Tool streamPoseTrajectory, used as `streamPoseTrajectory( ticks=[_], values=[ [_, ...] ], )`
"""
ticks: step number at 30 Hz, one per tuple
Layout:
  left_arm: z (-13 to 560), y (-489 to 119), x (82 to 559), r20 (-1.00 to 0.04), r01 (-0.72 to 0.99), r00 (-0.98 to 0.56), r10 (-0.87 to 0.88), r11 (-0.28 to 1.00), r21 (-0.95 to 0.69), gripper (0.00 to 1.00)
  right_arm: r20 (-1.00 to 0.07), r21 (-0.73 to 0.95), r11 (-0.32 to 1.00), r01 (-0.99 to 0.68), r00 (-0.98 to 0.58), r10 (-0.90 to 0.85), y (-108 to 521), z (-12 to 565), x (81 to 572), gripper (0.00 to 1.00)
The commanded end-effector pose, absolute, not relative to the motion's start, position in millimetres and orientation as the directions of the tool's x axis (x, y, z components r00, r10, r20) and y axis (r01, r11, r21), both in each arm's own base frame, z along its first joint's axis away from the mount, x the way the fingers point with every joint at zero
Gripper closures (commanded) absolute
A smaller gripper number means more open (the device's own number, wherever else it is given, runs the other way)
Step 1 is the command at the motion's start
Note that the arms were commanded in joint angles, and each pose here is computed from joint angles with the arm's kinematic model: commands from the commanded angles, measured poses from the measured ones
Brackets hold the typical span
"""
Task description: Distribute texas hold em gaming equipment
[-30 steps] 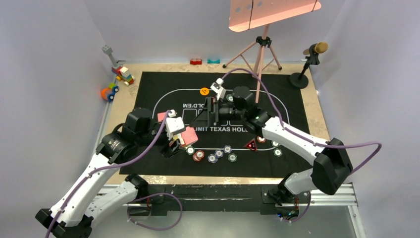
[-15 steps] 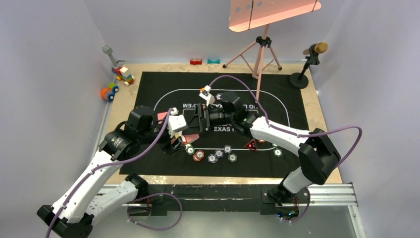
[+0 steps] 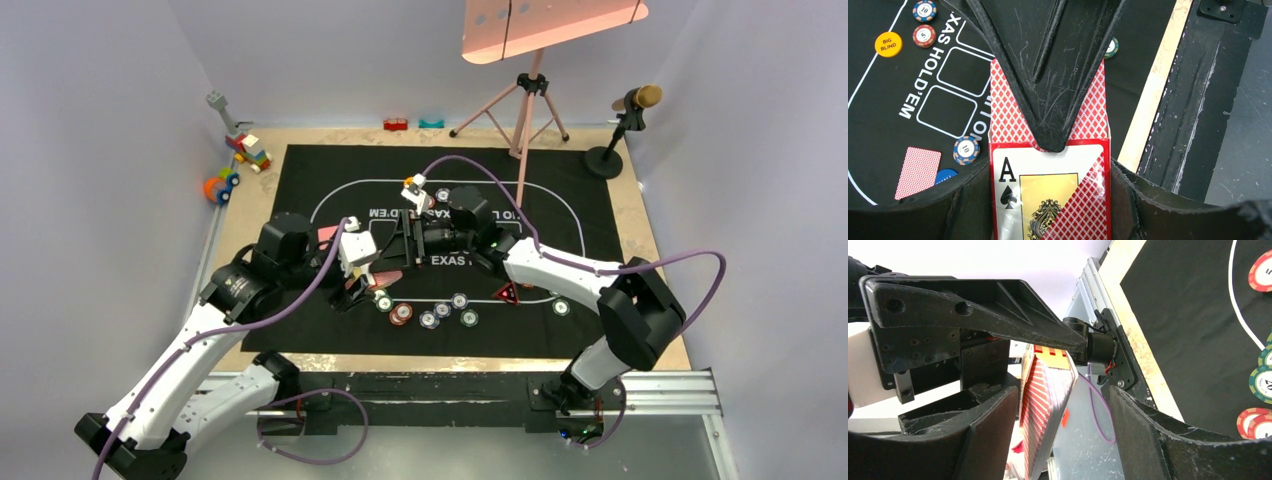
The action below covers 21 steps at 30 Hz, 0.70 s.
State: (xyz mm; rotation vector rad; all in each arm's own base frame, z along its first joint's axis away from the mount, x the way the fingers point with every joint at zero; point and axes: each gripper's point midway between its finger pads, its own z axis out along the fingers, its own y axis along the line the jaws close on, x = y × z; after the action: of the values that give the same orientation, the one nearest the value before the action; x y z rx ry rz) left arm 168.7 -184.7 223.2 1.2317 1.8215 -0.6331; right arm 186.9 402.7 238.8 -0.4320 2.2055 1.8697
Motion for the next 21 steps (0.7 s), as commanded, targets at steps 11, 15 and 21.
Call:
streamPoseTrajectory(
  ticks=[11,15,21],
  values=[
    [252.0,-190.2,175.6,-0.89,0.916,-0.083,0.448,0.387,0.109,0.77,-0.359,0.924,0.113,-0.364,-0.931,-0.064,379.6,248.7,183.6,0.46],
    [252.7,-190.6,175.1,-0.892,0.916,-0.084,0.445,0.387,0.107,0.77,-0.363,0.923,0.117,-0.366,-0.931,-0.051,374.5,251.2,186.7,0.49],
    [253.6,-190.5,174.9,-0.893,0.916,-0.085,0.442,0.388,0.105,0.77,-0.376,0.917,0.129,-0.377,-0.926,-0.032,366.4,254.7,192.4,0.52]
  ],
)
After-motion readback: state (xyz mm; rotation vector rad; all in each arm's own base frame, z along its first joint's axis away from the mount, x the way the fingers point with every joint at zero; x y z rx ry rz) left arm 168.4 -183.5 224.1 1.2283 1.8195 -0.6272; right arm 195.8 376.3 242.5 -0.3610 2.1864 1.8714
